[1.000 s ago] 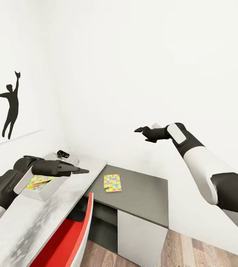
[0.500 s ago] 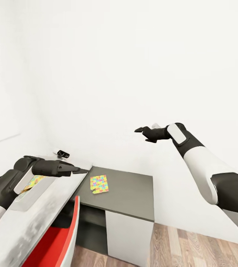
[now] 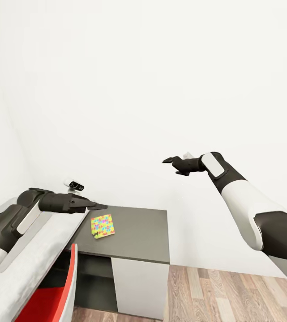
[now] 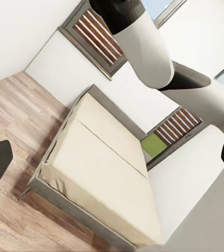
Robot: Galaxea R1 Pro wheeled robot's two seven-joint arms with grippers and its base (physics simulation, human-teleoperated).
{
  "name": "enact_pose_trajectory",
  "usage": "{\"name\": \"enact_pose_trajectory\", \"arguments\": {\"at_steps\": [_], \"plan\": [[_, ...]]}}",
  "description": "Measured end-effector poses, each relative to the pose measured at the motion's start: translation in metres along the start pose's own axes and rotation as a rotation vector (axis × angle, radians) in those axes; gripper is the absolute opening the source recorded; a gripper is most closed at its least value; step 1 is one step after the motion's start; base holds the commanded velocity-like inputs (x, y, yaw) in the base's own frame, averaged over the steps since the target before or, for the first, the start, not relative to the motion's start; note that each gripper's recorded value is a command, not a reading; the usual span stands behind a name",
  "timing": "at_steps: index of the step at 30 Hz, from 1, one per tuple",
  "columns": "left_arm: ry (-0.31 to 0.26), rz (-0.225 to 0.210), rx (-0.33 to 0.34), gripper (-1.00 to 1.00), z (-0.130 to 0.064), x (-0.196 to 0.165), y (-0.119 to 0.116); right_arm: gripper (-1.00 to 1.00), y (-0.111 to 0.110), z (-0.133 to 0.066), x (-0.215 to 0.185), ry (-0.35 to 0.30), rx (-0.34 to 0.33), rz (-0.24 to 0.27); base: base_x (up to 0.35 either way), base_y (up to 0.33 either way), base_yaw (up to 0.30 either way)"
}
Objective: Put all the toys in the child's room - the three board games (two on the bed and one on the table), the two jigsaw puzzles on the table, and the tennis ball on the table - inside the toy box on the table in the child's room.
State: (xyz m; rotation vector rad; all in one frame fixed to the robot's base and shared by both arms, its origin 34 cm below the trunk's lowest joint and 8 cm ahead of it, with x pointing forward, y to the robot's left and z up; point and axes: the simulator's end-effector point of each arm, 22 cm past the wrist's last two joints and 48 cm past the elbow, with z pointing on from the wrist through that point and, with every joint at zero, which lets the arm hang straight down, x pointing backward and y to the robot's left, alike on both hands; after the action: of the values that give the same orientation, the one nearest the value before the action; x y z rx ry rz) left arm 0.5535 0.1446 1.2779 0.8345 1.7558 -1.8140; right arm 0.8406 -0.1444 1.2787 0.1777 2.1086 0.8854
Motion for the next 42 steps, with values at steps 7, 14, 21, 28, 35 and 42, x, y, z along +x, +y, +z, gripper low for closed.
{"name": "enact_pose_trajectory", "arguments": {"at_steps": [7, 14, 21, 28, 35, 42], "plan": [[-0.001, 0.002, -0.002, 1.0, 0.0, 0.0, -0.001, 1.0, -0.008, 0.003, 0.011, 0.014, 0.012, 0.007, 0.0, 0.0, -0.277], [-0.001, 0.003, -0.004, 1.0, -0.001, -0.001, -0.002, 1.0, -0.045, 0.012, 0.044, 0.077, 0.076, 0.048, 0.0, 0.0, -0.277], [0.001, 0.004, -0.007, 1.0, -0.001, 0.0, -0.002, 1.0, -0.108, 0.024, 0.098, 0.119, 0.194, 0.046, 0.0, 0.0, -0.277], [-0.001, 0.004, -0.012, 1.0, -0.002, 0.0, -0.002, 1.0, -0.184, 0.031, 0.178, 0.141, 0.311, 0.037, 0.0, 0.0, -0.247], [-0.005, -0.012, -0.023, 1.0, -0.005, 0.005, 0.006, 1.0, -0.233, 0.03, 0.236, 0.109, 0.368, 0.05, 0.0, 0.0, -0.058], [-0.001, -0.058, -0.009, 1.0, 0.003, 0.024, 0.018, 1.0, -0.247, 0.033, 0.278, 0.086, 0.367, 0.074, 0.0, 0.0, -0.004]]}}
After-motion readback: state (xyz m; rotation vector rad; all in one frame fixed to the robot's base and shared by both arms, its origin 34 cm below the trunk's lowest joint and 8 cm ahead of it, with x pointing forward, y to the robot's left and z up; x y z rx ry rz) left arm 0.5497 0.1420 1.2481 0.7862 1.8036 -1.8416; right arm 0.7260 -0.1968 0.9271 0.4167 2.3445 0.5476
